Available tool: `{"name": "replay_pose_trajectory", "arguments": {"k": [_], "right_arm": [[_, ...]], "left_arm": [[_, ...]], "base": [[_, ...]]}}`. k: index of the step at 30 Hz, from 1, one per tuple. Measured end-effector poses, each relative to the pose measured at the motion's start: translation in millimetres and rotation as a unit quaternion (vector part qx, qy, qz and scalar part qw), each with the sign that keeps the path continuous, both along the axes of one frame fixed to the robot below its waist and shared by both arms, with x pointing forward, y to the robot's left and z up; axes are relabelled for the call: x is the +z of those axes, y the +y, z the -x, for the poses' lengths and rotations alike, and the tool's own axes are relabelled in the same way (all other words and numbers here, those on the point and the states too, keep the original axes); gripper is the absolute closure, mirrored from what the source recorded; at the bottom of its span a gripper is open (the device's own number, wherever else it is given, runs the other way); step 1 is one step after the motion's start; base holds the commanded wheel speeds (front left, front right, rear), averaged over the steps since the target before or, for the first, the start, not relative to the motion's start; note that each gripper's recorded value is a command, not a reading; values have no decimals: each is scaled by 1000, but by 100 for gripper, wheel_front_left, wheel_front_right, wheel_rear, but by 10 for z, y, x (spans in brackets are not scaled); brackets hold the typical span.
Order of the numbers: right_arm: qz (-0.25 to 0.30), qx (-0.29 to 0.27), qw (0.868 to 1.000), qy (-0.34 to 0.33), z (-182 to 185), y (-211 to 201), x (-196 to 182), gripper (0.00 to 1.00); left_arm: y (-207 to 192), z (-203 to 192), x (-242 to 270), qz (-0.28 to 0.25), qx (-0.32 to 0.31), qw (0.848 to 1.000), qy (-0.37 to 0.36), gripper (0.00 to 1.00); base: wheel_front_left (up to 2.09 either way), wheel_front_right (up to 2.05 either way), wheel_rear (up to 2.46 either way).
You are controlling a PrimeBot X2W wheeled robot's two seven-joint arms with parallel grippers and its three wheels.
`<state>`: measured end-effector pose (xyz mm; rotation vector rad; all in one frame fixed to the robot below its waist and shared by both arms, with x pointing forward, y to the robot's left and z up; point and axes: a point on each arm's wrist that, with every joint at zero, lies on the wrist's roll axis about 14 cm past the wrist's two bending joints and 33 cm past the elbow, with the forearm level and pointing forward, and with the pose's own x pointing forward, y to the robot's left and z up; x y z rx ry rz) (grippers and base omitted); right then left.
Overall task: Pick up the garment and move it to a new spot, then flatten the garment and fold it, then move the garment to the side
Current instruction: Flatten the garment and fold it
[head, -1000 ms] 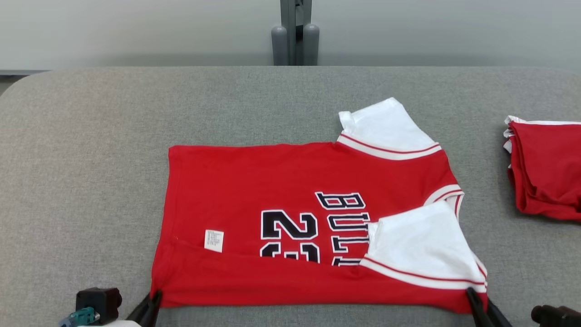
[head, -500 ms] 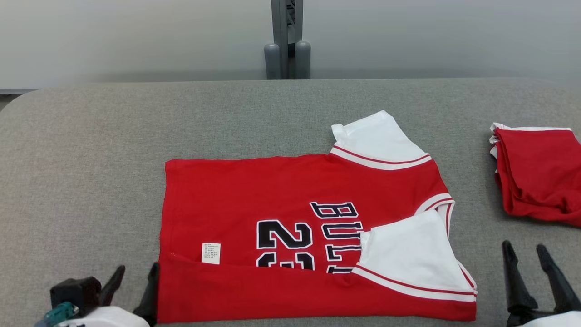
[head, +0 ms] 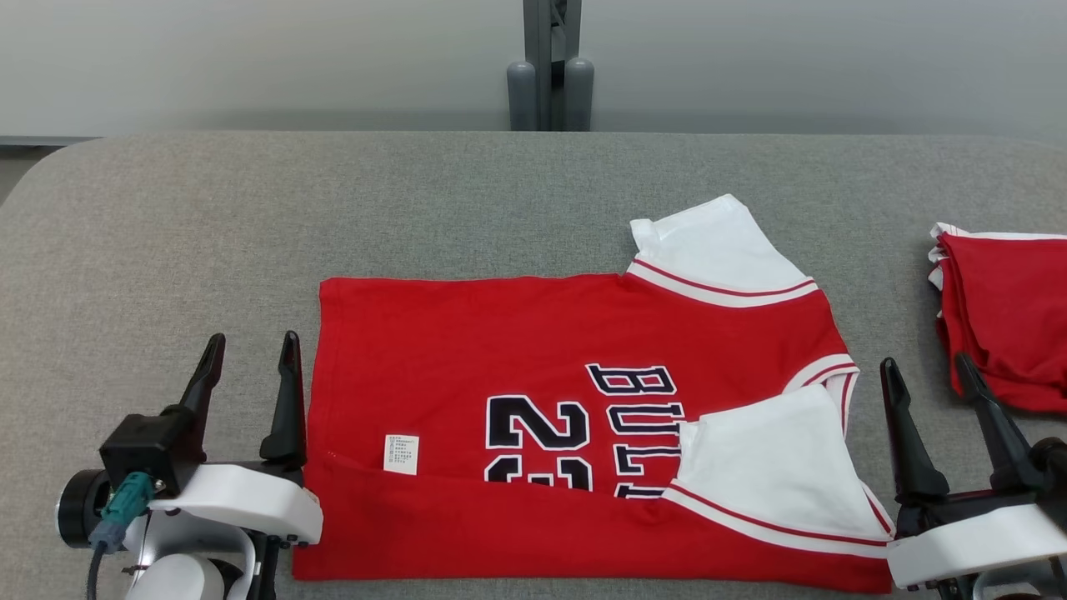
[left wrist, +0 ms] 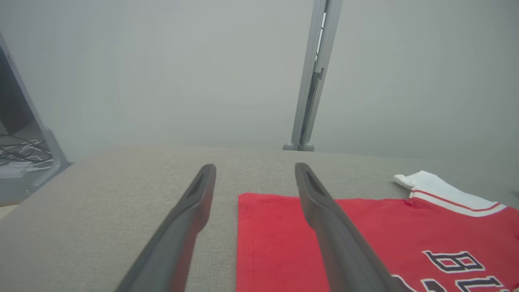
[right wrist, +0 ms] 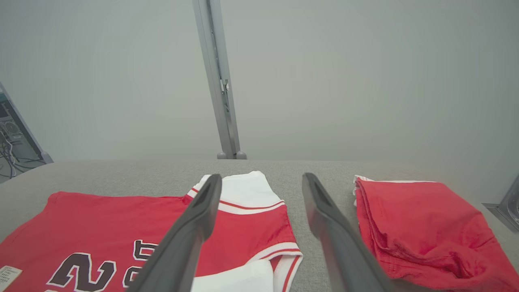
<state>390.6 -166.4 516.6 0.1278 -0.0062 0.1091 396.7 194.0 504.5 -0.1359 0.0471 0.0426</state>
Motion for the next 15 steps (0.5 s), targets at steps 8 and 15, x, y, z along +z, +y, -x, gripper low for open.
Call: {"name": "replay_pose_trajectory", "arguments": {"k": [8,15], "right_arm": [[-4,-8,1000,16,74,-60,-97,0],[-7,-9,1000,16,80,-64,-96,0]], "left_arm": [[-9,37,-162,-36,-2,999,21,0],[14,50,-152,-40,-1,999,22,0]], "base": [[0,0,0],[0,0,0]]}}
